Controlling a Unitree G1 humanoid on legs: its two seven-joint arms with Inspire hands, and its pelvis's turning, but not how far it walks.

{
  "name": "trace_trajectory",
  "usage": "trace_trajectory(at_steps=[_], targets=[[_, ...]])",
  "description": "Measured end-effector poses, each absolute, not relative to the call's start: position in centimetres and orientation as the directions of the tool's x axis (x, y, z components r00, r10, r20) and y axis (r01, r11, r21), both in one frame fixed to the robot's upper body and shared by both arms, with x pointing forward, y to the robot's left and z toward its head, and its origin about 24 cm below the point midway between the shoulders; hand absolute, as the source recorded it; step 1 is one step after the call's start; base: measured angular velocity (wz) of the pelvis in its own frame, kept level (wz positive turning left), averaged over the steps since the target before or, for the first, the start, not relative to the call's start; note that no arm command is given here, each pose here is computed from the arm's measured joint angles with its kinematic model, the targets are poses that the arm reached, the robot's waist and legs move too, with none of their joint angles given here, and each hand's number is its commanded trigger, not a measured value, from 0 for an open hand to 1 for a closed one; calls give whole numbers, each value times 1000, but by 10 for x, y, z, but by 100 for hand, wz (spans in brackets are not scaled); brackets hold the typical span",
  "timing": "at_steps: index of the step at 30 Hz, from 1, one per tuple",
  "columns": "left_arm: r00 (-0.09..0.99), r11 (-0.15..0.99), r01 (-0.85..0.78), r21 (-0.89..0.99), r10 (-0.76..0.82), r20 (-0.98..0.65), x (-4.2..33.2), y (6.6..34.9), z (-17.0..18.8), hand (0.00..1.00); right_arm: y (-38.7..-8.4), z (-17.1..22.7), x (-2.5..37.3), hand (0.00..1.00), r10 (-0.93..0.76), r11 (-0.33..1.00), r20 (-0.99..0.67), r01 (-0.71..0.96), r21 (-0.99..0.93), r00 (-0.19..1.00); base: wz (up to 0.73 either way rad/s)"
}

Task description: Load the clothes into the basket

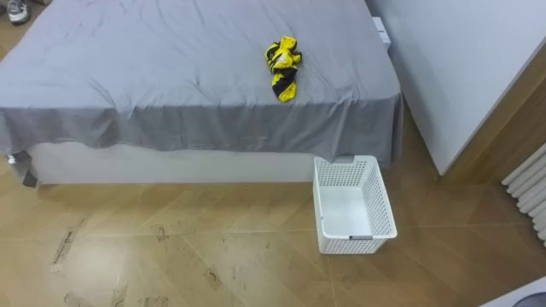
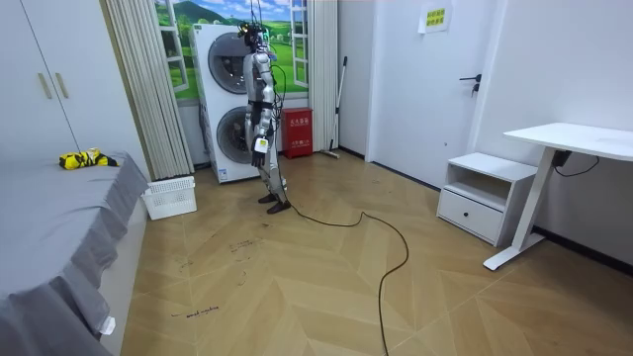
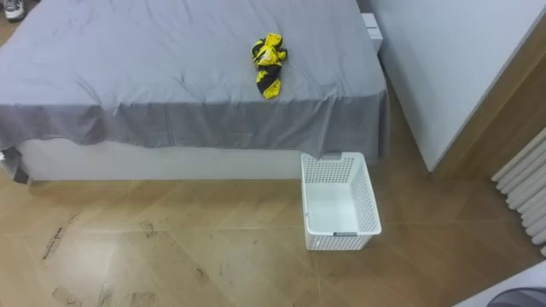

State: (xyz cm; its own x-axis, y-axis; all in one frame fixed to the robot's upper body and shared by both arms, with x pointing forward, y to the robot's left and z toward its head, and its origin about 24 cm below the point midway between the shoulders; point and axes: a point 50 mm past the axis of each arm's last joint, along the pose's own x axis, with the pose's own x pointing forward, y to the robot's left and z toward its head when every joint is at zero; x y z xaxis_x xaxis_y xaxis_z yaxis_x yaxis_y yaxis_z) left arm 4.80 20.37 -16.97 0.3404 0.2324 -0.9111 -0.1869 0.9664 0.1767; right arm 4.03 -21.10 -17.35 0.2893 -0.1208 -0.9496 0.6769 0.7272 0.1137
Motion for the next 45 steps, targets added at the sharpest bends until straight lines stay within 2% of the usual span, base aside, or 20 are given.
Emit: trace_trajectory(at_steps=[28,34,38,45], targets=[[301,940,-298,167,258,-918,37,209,-170,0,-208,-175,23,0,-81,718,-967,688,111,240,-1],[283,884,-450,126,276,-919,38,214,-169,0,-208,-175,25,0,-74,738,-965,665,116,250,-4],[344,843,-535,59,281,-896,51,213,-166,0,-211,-175,25,0,-89,720,-966,686,106,243,4],[366,817,-574,53,313,-877,46,216,-164,0,-214,-173,32,0,-89,726,-956,676,131,281,-22]])
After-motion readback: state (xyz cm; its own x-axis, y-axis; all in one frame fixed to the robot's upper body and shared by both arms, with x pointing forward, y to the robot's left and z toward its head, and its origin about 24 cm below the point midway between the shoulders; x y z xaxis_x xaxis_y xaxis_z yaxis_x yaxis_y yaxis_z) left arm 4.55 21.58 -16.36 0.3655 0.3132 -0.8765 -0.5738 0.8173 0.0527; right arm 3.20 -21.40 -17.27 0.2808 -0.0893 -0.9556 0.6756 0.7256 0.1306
